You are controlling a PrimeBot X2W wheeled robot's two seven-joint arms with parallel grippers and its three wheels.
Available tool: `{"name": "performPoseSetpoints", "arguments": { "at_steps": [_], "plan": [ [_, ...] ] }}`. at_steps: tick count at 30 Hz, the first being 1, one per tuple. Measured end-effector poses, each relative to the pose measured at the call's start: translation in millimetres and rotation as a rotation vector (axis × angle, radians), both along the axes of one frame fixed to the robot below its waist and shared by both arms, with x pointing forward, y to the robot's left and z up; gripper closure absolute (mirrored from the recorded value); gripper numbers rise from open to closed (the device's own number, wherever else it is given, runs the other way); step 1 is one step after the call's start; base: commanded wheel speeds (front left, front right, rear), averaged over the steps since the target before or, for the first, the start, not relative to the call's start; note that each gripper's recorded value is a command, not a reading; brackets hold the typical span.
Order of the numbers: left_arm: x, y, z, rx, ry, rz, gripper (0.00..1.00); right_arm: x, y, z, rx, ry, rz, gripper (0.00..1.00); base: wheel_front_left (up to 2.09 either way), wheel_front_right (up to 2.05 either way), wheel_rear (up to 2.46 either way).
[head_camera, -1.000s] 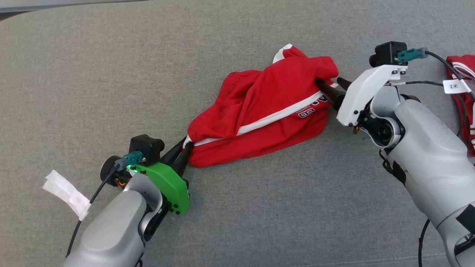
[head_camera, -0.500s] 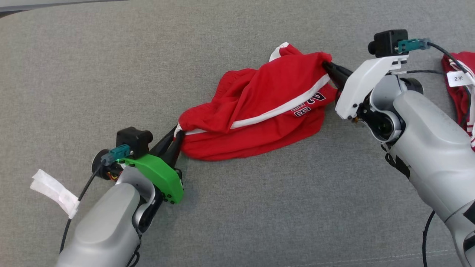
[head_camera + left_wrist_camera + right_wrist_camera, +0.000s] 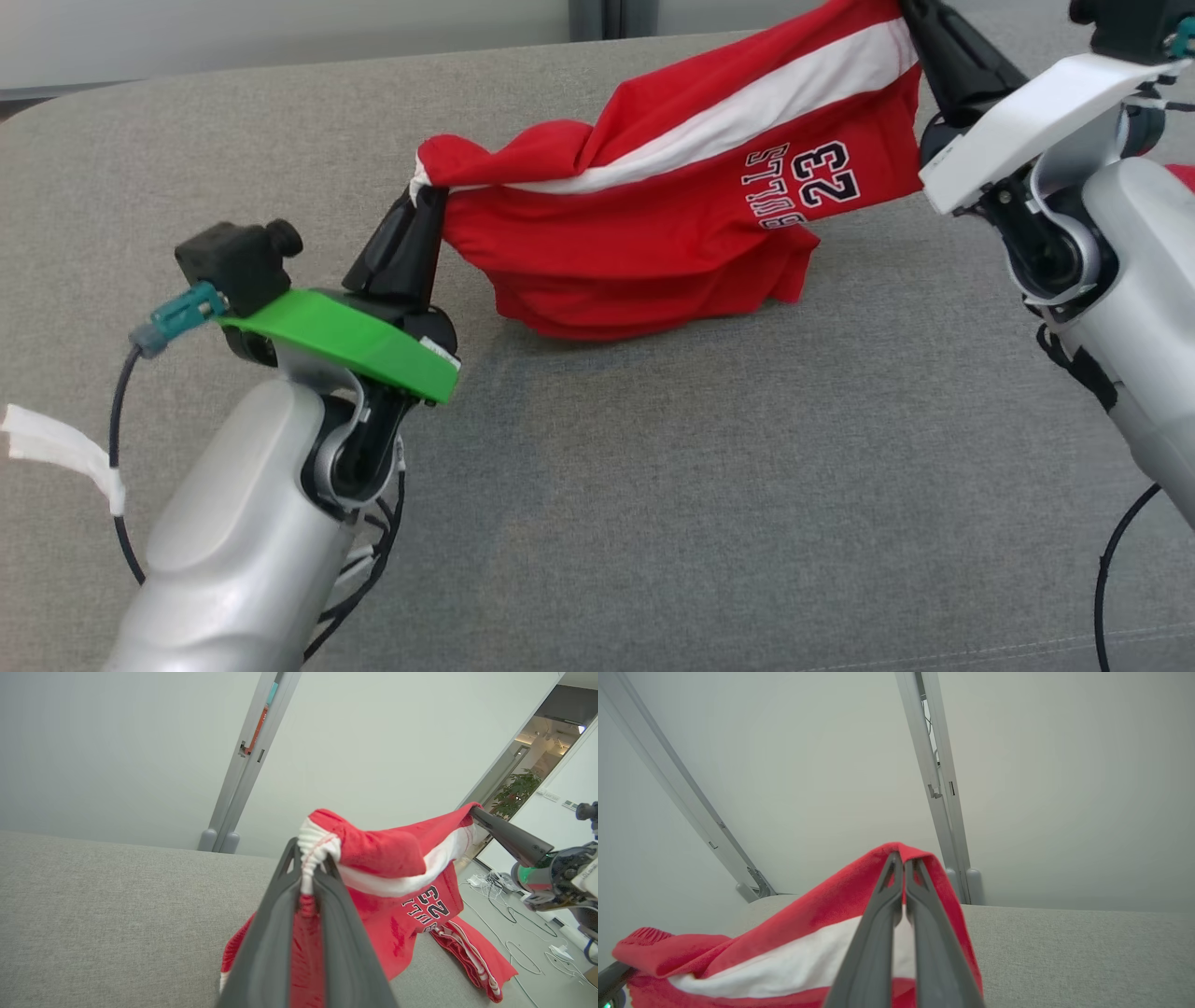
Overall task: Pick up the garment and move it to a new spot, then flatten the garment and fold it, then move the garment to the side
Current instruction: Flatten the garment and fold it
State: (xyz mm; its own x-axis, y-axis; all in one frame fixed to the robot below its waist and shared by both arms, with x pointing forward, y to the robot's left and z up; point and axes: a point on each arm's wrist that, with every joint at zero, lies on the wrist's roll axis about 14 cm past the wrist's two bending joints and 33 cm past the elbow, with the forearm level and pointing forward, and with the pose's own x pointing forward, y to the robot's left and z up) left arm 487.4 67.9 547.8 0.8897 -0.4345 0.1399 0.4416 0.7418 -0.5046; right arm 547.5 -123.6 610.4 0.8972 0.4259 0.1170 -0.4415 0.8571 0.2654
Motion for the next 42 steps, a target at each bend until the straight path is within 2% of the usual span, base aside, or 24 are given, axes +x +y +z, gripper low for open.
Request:
{"name": "performPoseSetpoints", "arguments": {
  "at_steps": [3, 7, 14, 19, 22, 24, 26, 27, 31, 38, 42],
  "plan": [
    [10.6, -8.5, 23.7, -0.044, -0.01, -0.041, 1.0, 2.7, -13.8, 5.1, -0.018, -0.002, -0.03, 1.0, 0.0, 0.0, 0.0],
    [40.8, -11.3, 50.7, -0.054, -0.041, -0.049, 1.0, 23.9, -18.2, 22.4, -0.027, -0.03, -0.061, 1.0, 0.0, 0.0, 0.0],
    [113.4, -5.0, 100.4, -0.152, -0.157, 0.048, 1.0, 75.4, -23.6, 88.6, -0.049, -0.285, -0.162, 1.0, 0.0, 0.0, 0.0],
    [147.5, -9.0, 122.7, -0.185, -0.269, 0.085, 1.0, 95.4, -24.8, 120.7, -0.086, -0.438, -0.197, 1.0, 0.0, 0.0, 0.0],
    [159.2, -13.6, 117.1, -0.199, -0.286, 0.089, 1.0, 99.2, -26.9, 126.3, -0.091, -0.493, -0.206, 1.0, 0.0, 0.0, 0.0],
    [163.9, -18.6, 98.3, -0.207, -0.252, 0.084, 1.0, 102.5, -24.6, 104.8, -0.103, -0.468, -0.198, 1.0, 0.0, 0.0, 0.0],
    [164.6, -22.0, 72.1, -0.184, -0.214, 0.083, 1.0, 105.0, -23.3, 60.7, -0.123, -0.382, -0.185, 1.0, 0.0, 0.0, 0.0],
    [159.0, -28.3, 30.6, -0.154, -0.133, 0.074, 1.0, 102.8, -24.7, 13.9, -0.136, -0.281, -0.173, 1.0, 0.0, 0.0, 0.0],
    [127.4, -44.0, -27.5, -0.115, -0.008, 0.02, 1.0, 80.9, -22.6, -58.8, -0.156, -0.096, -0.126, 1.0, 0.0, 0.0, 0.0],
    [56.5, -34.9, -88.7, -0.049, 0.157, -0.022, 1.0, 2.4, -37.5, -137.7, -0.223, 0.251, -0.008, 1.0, 0.0, 0.0, 0.0],
    [17.7, -22.6, -103.3, -0.047, 0.226, -0.023, 1.0, -52.3, -43.6, -160.3, -0.269, 0.432, 0.073, 1.0, 0.0, 0.0, 0.0]
  ]
}}
